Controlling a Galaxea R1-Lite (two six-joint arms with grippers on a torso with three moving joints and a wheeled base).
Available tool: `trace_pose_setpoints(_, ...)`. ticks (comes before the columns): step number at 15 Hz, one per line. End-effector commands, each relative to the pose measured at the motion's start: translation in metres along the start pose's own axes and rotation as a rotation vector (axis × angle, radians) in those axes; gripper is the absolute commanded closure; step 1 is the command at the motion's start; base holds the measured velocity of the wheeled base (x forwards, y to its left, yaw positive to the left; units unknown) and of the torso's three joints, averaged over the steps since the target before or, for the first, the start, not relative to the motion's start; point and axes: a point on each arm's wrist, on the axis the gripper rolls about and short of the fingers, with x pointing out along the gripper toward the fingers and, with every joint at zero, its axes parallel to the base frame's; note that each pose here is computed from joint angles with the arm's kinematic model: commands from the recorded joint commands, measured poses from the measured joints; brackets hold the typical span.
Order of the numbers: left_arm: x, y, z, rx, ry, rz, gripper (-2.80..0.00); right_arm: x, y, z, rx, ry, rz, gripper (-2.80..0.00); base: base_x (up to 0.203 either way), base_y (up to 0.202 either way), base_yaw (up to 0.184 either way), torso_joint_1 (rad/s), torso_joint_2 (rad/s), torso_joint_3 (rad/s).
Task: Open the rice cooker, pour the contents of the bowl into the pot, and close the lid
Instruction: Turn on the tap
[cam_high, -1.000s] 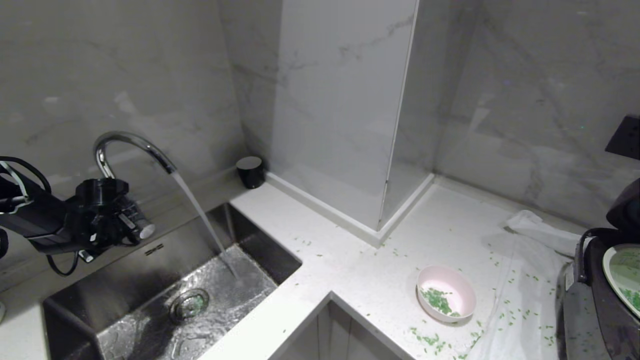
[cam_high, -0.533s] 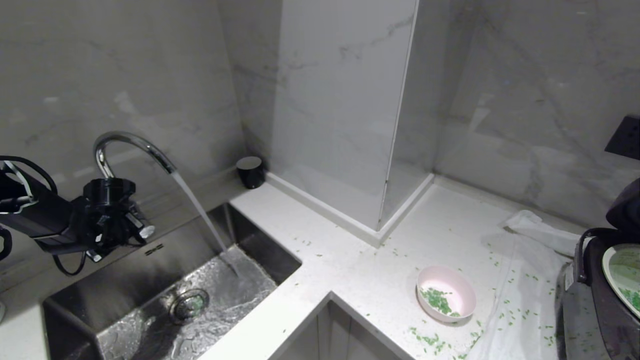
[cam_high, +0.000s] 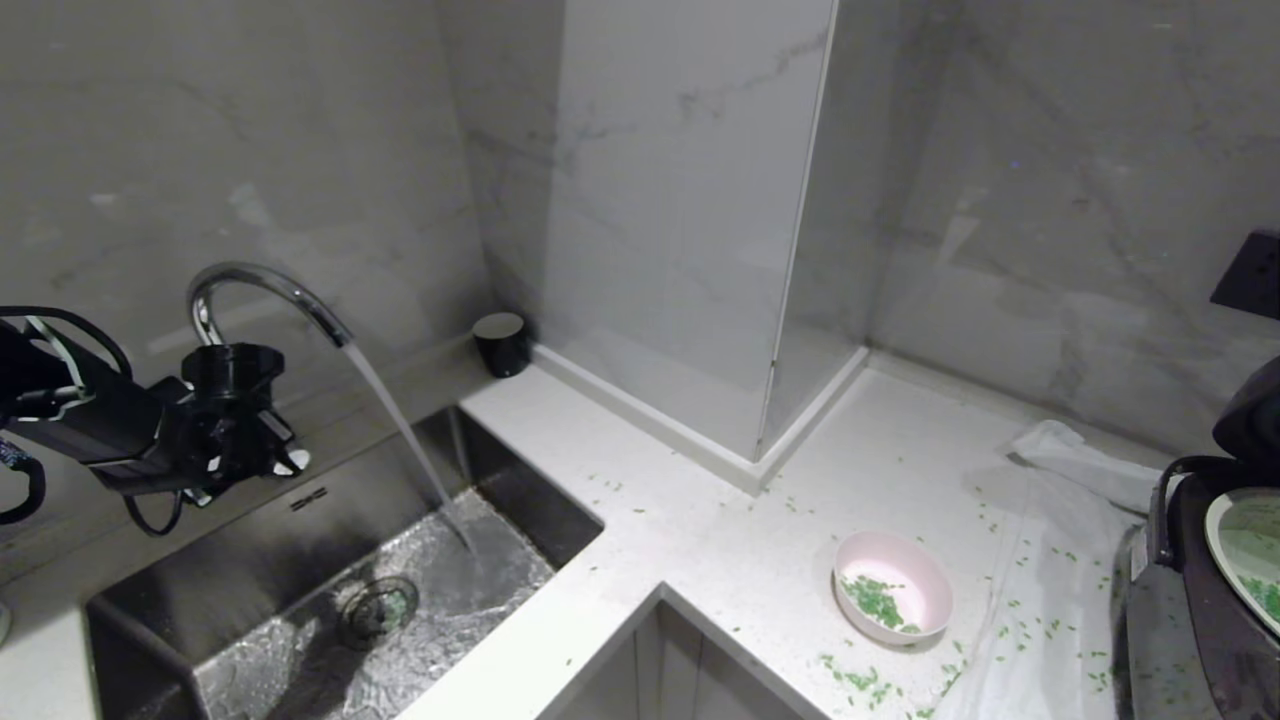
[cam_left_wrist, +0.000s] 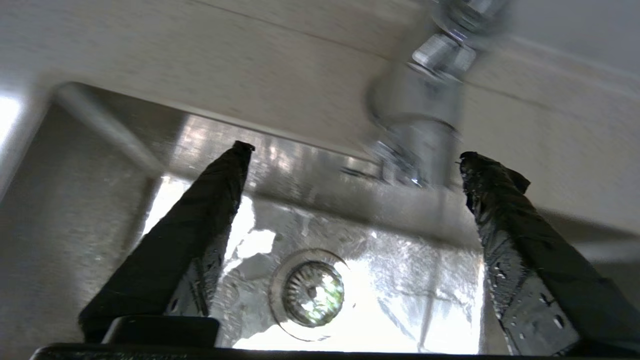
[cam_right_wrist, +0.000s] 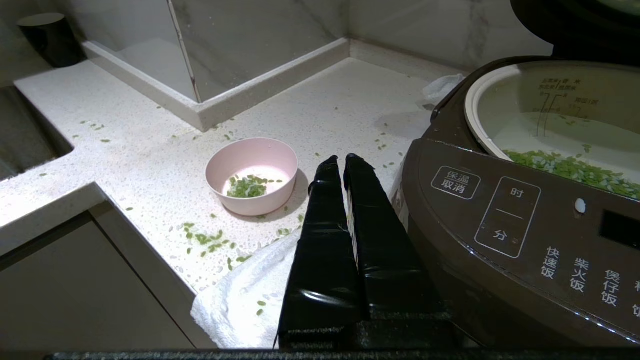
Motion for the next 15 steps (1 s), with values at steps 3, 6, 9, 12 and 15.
trace_pose_setpoints(3,-0.004,-0.010,-0.014,0.016,0.001,0.000,-2.80,0.000,0.000,0.000,0.000,-0.001,0.000,0.00,0.000,0.000,0.000,0.000,0.00,0.000)
trace_pose_setpoints(6,0.014,-0.012,-0.021,0.010,-0.036,0.062,-2.80,0.000,0.000,0.000,0.000,-0.001,0.000,0.00,0.000,0.000,0.000,0.000,0.00,0.000)
trace_pose_setpoints(9,0.023,-0.011,-0.015,-0.011,-0.068,0.081,-2.80,0.000,0.000,0.000,0.000,-0.001,0.000,0.00,0.000,0.000,0.000,0.000,0.00,0.000)
trace_pose_setpoints(12,0.029,-0.018,-0.014,-0.024,-0.084,0.072,0.00,0.000,0.000,0.000,0.000,-0.001,0.000,0.00,0.000,0.000,0.000,0.000,0.00,0.000)
trace_pose_setpoints(15,0.031,-0.021,-0.015,-0.025,-0.086,0.066,0.00,0.000,0.000,0.000,0.000,-0.001,0.000,0.00,0.000,0.000,0.000,0.000,0.00,0.000)
